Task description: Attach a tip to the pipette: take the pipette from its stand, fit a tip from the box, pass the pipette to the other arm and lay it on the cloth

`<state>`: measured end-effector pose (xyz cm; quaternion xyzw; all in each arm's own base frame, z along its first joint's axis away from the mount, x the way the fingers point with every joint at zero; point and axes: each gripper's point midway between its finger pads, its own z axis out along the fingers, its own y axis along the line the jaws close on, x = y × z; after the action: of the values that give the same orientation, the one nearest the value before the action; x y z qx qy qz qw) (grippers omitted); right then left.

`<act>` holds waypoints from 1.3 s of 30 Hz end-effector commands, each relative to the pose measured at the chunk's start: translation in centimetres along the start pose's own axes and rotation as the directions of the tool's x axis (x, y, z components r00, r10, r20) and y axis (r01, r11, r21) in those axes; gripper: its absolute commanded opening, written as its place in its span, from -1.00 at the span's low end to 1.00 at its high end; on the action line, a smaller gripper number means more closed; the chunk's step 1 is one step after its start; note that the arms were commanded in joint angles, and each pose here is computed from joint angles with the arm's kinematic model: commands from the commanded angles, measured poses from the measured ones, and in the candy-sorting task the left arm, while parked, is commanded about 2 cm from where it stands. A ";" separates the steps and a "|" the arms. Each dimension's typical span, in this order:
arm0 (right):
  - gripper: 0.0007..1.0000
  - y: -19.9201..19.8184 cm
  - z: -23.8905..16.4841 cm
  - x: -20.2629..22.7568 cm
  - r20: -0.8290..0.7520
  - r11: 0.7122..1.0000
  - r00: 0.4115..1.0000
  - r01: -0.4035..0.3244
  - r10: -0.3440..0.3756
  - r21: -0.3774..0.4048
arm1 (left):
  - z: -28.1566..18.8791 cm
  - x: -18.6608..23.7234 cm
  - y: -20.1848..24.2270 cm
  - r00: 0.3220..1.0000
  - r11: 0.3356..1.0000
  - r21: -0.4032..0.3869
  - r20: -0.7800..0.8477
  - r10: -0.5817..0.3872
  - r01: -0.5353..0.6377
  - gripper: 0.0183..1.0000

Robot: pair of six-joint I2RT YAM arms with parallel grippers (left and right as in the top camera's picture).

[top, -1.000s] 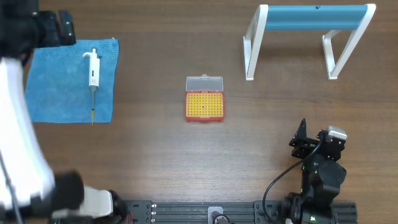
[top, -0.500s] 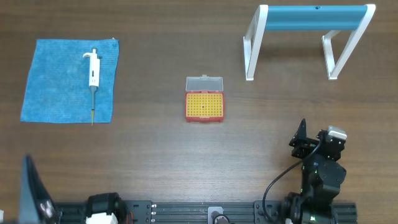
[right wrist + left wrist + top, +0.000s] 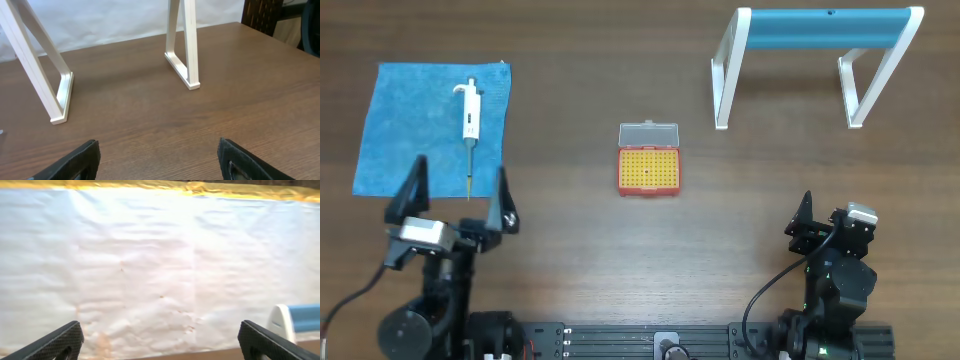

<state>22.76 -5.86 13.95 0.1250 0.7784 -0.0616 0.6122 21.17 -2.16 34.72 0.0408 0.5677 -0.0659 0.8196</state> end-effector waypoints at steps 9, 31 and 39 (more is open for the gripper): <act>0.56 0.0 0.1 0.2 -0.001 1.000 1.000 -0.013 0.013 0.003 | -1.6 11.6 1.1 0.987 0.990 -0.090 -0.109 -0.118 0.109 1.00; 0.55 0.0 0.1 0.2 -0.001 1.000 1.000 -0.013 0.013 0.003 | -3.5 18.7 0.0 0.906 0.993 -0.036 -0.408 -0.114 0.108 1.00; 0.55 0.0 0.1 0.2 -0.001 1.000 1.000 -0.013 0.013 0.003 | -3.5 18.7 0.0 0.906 0.993 -0.036 -0.408 -0.114 0.108 1.00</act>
<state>22.76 -5.86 13.94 0.1250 0.7784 -0.0616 0.6122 24.52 -2.19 15.90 -0.0019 0.7300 -0.0922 0.6772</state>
